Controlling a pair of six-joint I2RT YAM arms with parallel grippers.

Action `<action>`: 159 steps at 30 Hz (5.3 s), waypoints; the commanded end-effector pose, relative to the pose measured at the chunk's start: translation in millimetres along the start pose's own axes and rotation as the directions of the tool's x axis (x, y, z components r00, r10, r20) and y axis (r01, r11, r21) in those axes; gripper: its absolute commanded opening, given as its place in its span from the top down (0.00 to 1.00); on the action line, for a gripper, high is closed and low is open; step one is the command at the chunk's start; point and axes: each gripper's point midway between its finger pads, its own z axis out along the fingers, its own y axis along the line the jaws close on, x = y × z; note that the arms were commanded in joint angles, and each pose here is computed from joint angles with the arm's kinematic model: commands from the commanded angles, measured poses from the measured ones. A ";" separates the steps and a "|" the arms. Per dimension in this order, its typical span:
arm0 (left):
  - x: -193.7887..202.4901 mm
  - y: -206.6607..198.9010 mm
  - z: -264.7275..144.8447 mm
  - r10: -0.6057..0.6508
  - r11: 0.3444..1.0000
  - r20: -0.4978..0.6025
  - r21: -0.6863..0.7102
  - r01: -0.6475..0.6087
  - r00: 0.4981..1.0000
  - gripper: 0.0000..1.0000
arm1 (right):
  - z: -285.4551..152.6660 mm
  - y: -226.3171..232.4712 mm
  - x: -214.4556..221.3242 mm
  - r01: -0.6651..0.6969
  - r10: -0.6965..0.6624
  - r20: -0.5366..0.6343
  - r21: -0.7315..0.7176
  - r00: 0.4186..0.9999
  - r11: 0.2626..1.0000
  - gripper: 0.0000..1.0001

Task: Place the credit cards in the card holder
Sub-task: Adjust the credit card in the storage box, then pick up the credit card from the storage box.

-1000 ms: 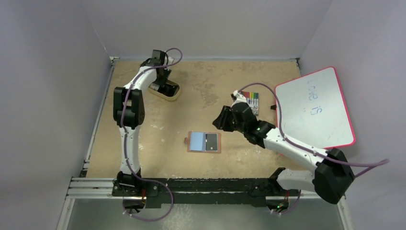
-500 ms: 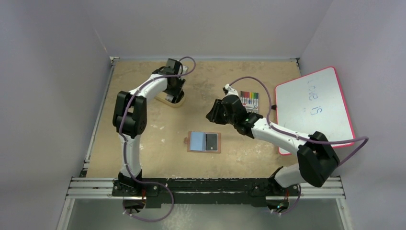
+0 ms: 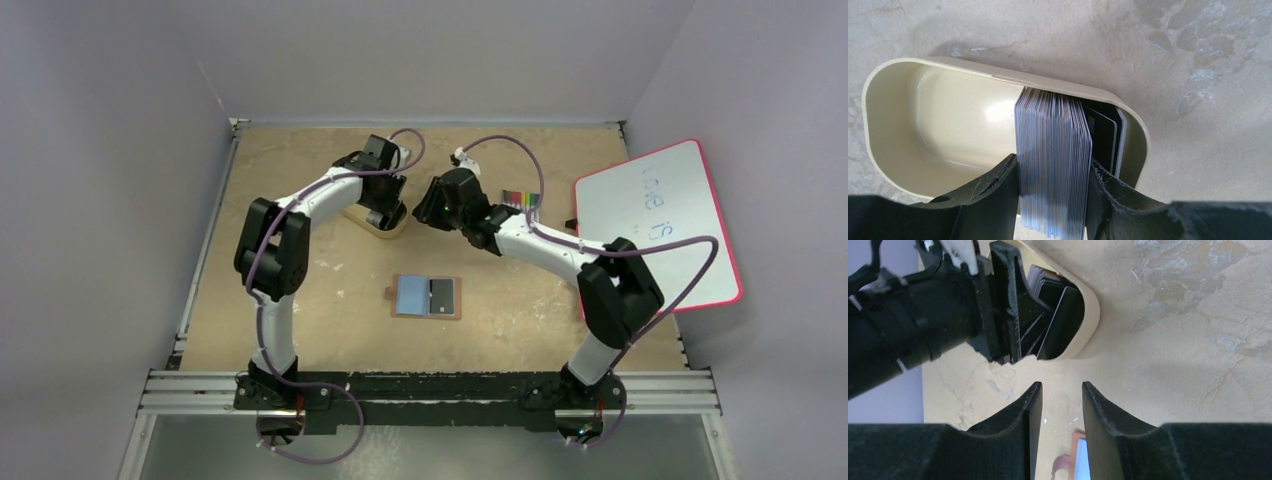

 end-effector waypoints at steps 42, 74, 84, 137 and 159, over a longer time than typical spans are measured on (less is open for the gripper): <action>-31.0 55.5 -40.6 0.013 0.984 0.054 -0.177 -0.003 0.998 1.00 | 71.9 -75.4 28.6 -0.064 0.081 -0.047 0.284 0.996 0.957 0.93; -33.7 84.8 -19.0 0.044 0.950 0.051 -0.311 -0.026 0.998 0.39 | 61.2 -91.2 37.9 0.015 0.011 -0.082 0.312 0.997 0.950 0.89; -41.0 96.6 -33.2 0.029 0.926 0.082 -0.378 0.004 0.996 0.38 | 60.5 -88.7 39.5 0.020 0.008 -0.092 0.295 0.996 0.955 0.89; -37.4 64.7 -61.0 0.008 0.968 0.068 -0.250 0.010 0.998 1.00 | 64.0 -79.7 30.9 0.050 -0.025 -0.097 0.264 0.995 0.963 0.84; -72.7 46.7 -131.8 -0.233 0.967 0.211 -0.055 0.249 0.949 1.00 | 12.8 -27.8 -37.4 0.126 -0.128 0.017 0.082 0.992 0.989 0.38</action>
